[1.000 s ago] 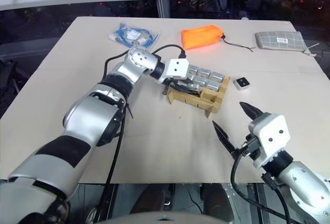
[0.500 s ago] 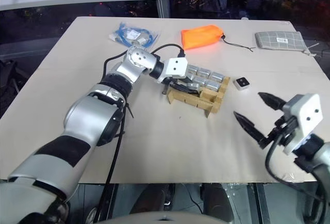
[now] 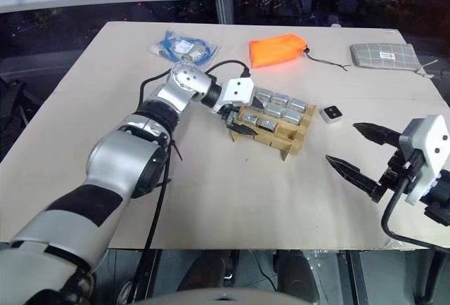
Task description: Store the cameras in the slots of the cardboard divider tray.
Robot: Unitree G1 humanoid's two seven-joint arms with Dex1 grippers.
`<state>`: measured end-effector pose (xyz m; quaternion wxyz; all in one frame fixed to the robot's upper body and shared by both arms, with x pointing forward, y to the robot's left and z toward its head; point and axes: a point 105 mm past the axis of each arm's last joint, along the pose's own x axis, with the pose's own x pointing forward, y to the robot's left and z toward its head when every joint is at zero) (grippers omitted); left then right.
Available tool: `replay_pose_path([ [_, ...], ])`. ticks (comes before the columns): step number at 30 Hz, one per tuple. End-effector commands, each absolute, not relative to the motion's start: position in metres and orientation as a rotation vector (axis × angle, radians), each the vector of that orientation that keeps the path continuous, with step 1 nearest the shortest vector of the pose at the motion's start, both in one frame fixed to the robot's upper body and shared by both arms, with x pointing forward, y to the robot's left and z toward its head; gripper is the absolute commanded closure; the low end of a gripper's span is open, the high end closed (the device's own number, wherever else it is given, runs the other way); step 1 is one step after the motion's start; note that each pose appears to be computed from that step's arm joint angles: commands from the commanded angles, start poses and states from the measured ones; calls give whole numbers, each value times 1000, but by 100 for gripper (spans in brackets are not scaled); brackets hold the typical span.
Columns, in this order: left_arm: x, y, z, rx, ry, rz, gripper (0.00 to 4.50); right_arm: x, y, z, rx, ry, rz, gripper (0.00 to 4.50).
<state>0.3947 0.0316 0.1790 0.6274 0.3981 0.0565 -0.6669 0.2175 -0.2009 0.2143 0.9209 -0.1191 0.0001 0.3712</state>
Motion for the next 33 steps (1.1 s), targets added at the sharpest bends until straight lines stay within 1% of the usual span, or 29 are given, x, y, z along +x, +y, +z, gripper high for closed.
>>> replay_pose_path([
  [1, 396, 24, 216, 852, -8, -1515, 8, 226, -201, 217, -296, -25, 709, 0],
  [4, 393, 26, 233, 726, -76, -1535, 8, 251, -215, 208, -386, 2, 543, 0],
  [9, 380, 34, 257, 460, -180, -1622, 8, 287, -232, 189, -397, 72, 383, 0],
  [11, 373, 44, 256, 368, -202, -1620, 8, 306, -241, 179, -396, 107, 320, 0],
  [12, 366, 49, 252, 321, -202, -1605, 8, 315, -244, 175, -372, 125, 297, 0],
  [13, 354, 56, 246, 265, -196, -1583, 8, 326, -244, 172, -327, 133, 286, 0],
  [16, 319, 66, 230, 140, -145, -1496, 8, 348, -244, 165, -249, 157, 281, 0],
  [21, 291, 76, 213, 63, -74, -1339, 8, 369, -242, 153, -232, 191, 314, 0],
  [23, 284, 85, 206, 38, -55, -1266, 8, 378, -234, 152, -187, 191, 354, 0],
  [27, 271, 98, 196, 25, -35, -1156, 8, 398, -221, 149, -194, 202, 385, 0],
  [33, 253, 114, 187, 45, -25, -1087, 8, 419, -219, 136, -206, 239, 383, 0],
])
